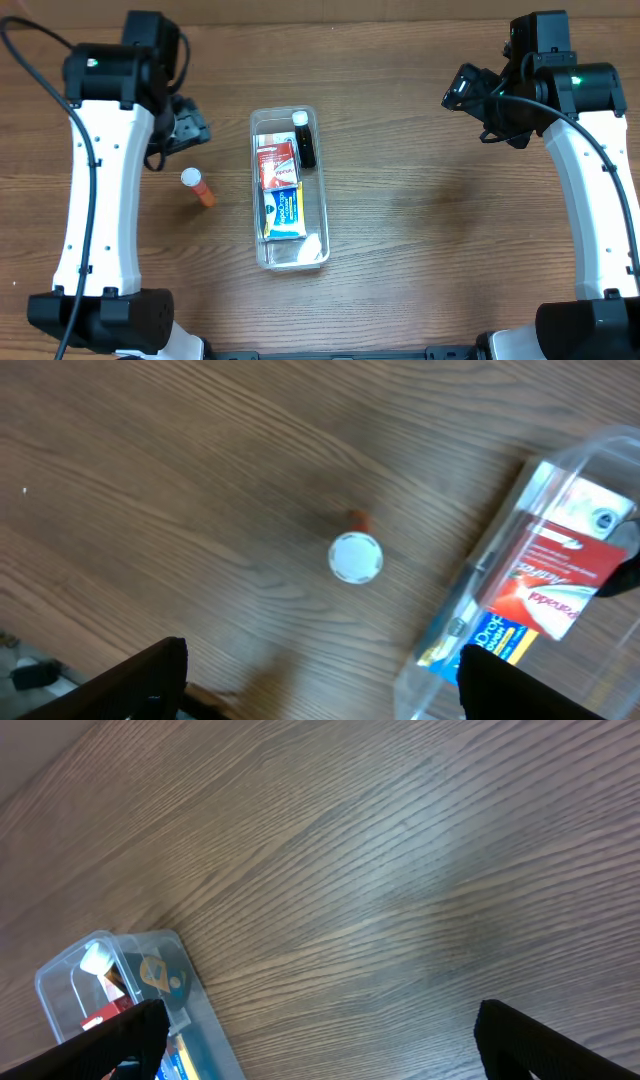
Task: Pack container
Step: 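Move the left gripper to the orange Redoxon tube and grasp it, then lower the orange tube into the container and release it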
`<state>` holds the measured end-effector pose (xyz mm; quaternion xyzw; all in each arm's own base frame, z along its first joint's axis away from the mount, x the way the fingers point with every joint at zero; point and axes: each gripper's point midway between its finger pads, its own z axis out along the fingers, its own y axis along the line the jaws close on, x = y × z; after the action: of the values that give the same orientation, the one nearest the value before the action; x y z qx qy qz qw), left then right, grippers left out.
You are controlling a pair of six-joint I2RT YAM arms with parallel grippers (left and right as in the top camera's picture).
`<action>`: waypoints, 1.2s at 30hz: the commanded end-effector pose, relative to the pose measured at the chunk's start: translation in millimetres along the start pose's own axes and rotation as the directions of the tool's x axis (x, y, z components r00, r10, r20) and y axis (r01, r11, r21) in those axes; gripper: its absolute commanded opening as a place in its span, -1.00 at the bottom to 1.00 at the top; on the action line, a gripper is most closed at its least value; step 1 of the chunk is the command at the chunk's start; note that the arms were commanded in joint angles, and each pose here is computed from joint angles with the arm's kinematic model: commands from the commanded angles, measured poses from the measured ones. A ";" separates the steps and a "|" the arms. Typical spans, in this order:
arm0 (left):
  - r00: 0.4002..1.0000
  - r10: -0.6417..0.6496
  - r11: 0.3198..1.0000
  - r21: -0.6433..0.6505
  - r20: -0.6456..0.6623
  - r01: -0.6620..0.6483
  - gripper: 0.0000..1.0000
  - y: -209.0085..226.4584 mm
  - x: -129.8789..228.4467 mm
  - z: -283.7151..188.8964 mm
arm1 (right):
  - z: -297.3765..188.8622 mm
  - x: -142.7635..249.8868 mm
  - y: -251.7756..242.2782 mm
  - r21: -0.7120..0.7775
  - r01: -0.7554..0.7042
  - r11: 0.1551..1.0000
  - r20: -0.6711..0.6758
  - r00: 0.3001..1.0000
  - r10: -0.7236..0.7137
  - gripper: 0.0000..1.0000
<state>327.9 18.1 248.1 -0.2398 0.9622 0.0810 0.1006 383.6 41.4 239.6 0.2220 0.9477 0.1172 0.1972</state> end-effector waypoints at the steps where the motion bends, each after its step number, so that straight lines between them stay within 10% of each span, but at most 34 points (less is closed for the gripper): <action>1: 0.982 0.161 0.984 0.099 -0.099 -0.151 0.72 -16.0 18.2 27.0 | -3.6 -3.1 2.0 -0.010 -0.004 1.000 0.014 1.000 0.004 1.00; 11: 0.970 0.211 0.975 0.100 -0.122 -0.200 0.64 -22.5 30.7 130.0 | -3.6 -3.1 2.0 -0.010 -0.004 1.000 0.014 1.000 0.004 1.00; 22: 0.968 0.227 0.970 0.106 -0.104 -0.217 -0.51 -24.7 29.7 139.1 | -3.6 -3.1 2.0 -0.010 -0.004 1.000 0.014 1.000 0.004 1.00; 36: 0.927 0.349 0.892 0.254 0.140 -0.374 -0.58 -94.0 31.6 -56.6 | -3.6 -3.1 2.0 -0.010 -0.004 1.000 0.014 1.000 0.004 1.00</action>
<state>338.4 -61.1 285.8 -0.0422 0.9866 -0.0072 0.1575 383.6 41.4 239.6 0.2224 0.9476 0.1173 0.1971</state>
